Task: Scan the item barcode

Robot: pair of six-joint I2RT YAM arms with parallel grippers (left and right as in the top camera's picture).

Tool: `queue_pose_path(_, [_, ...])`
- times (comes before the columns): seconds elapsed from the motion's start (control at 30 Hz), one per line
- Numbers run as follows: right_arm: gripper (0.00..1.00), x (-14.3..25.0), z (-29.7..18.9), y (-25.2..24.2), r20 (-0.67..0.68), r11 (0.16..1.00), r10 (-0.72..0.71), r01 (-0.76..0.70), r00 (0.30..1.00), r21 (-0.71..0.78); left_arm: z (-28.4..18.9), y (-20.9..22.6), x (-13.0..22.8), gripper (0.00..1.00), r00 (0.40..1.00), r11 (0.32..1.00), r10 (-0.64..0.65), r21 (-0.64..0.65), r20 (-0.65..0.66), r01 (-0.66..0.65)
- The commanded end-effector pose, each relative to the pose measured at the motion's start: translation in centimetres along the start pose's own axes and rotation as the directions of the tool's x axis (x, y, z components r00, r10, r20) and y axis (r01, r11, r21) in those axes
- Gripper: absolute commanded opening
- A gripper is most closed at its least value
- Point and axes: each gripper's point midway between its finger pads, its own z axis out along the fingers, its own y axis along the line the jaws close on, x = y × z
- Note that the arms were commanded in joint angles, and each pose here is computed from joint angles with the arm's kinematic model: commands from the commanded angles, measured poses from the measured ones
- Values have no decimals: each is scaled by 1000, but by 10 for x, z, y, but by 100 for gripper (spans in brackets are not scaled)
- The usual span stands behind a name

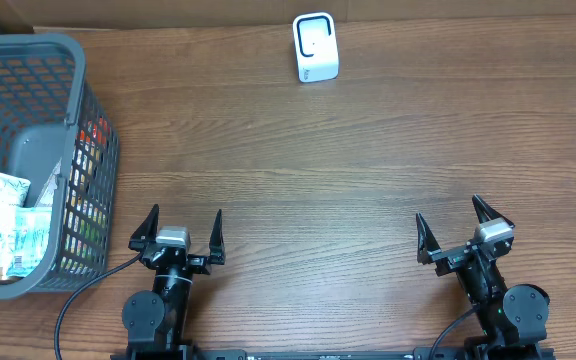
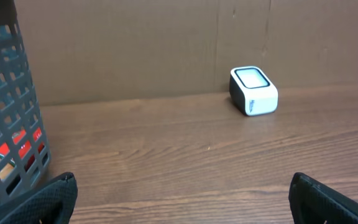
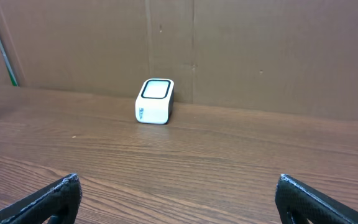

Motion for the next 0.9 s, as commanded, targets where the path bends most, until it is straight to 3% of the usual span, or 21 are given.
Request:
queue_pose_path(0.0, [100,2,0,-1,3,1000,-1,1,1000,5,-1,0,-7,99,1000,1000,-13,-1,25,13])
queue_pose_path(0.4, [100,2,0,-1,3,1000,-2,2,1000,5,-14,-1,-54,100,1000,1000,-16,0,12,16])
queue_pose_path(0.57, [100,2,0,-1,3,1000,-1,1,1000,5,-12,0,-82,100,996,996,-84,1,-13,84])
queue_pose_path(0.87, [100,2,0,-1,3,1000,-1,1,1000,5,9,-16,-136,100,987,988,-100,108,-124,113])
